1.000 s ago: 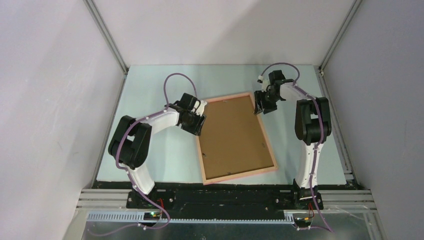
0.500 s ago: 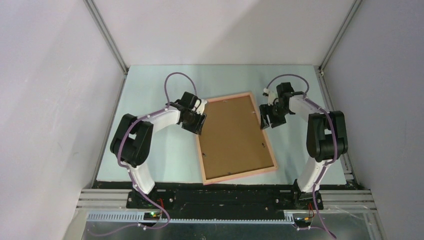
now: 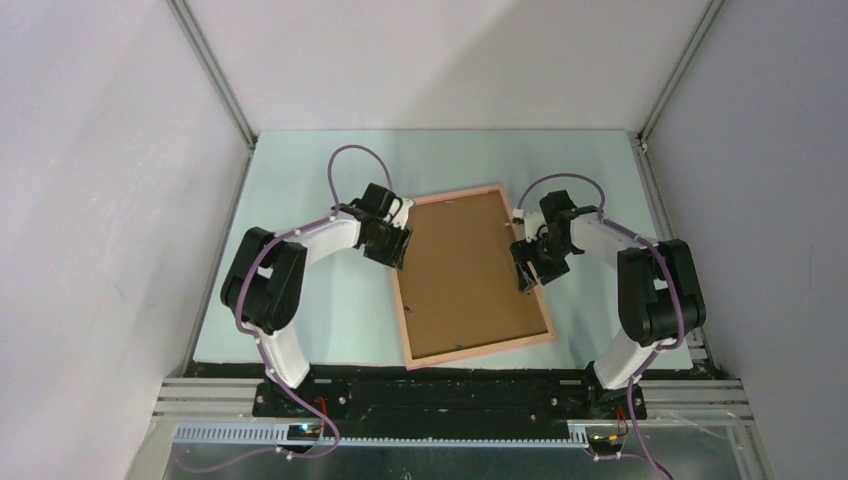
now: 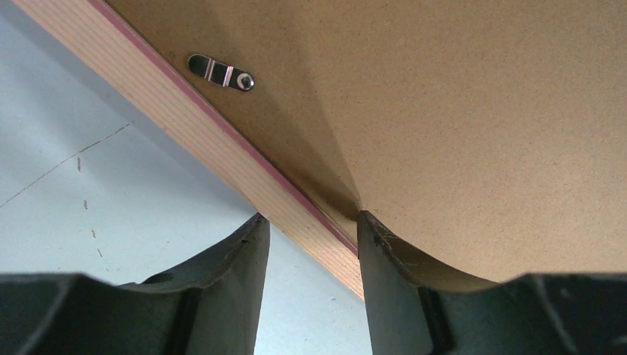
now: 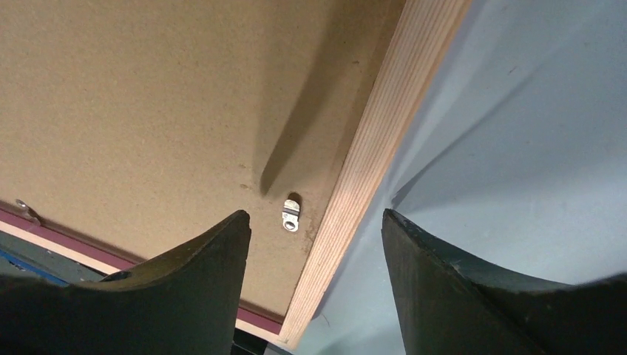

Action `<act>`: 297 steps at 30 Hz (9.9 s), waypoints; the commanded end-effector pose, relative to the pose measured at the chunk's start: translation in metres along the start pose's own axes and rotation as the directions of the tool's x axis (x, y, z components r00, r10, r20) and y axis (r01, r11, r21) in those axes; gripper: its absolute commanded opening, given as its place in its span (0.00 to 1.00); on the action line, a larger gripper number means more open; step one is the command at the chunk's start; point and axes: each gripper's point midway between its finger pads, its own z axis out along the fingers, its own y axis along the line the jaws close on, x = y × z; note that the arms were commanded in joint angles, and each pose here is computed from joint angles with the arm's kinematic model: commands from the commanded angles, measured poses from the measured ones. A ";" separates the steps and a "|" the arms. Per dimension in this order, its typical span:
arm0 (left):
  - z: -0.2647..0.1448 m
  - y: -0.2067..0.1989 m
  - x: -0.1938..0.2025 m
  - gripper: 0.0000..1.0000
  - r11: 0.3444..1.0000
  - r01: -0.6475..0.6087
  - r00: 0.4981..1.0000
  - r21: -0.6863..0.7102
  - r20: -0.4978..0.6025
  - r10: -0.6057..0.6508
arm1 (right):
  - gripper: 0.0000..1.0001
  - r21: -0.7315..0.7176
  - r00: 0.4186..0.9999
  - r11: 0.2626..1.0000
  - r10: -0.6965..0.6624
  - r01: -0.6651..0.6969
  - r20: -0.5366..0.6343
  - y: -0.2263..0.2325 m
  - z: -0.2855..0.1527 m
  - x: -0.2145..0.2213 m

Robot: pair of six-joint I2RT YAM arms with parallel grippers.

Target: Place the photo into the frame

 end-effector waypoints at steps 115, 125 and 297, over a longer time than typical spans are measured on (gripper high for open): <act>0.014 0.011 -0.093 0.82 0.997 0.065 0.992 -0.037 0.115 -0.060 | 0.00 -0.134 0.895 0.899 0.432 -0.417 0.113 -0.071 0.004 -0.049; 0.027 0.014 -0.113 0.73 0.988 0.155 0.980 -0.015 0.130 -0.152 | 0.00 -0.141 0.890 0.894 0.442 -0.426 0.113 -0.074 0.006 -0.048; 0.026 -0.019 -0.058 0.25 0.984 -0.097 0.995 0.151 -0.017 0.101 | 0.00 -0.165 0.891 0.891 0.442 -0.423 0.102 -0.073 0.013 -0.048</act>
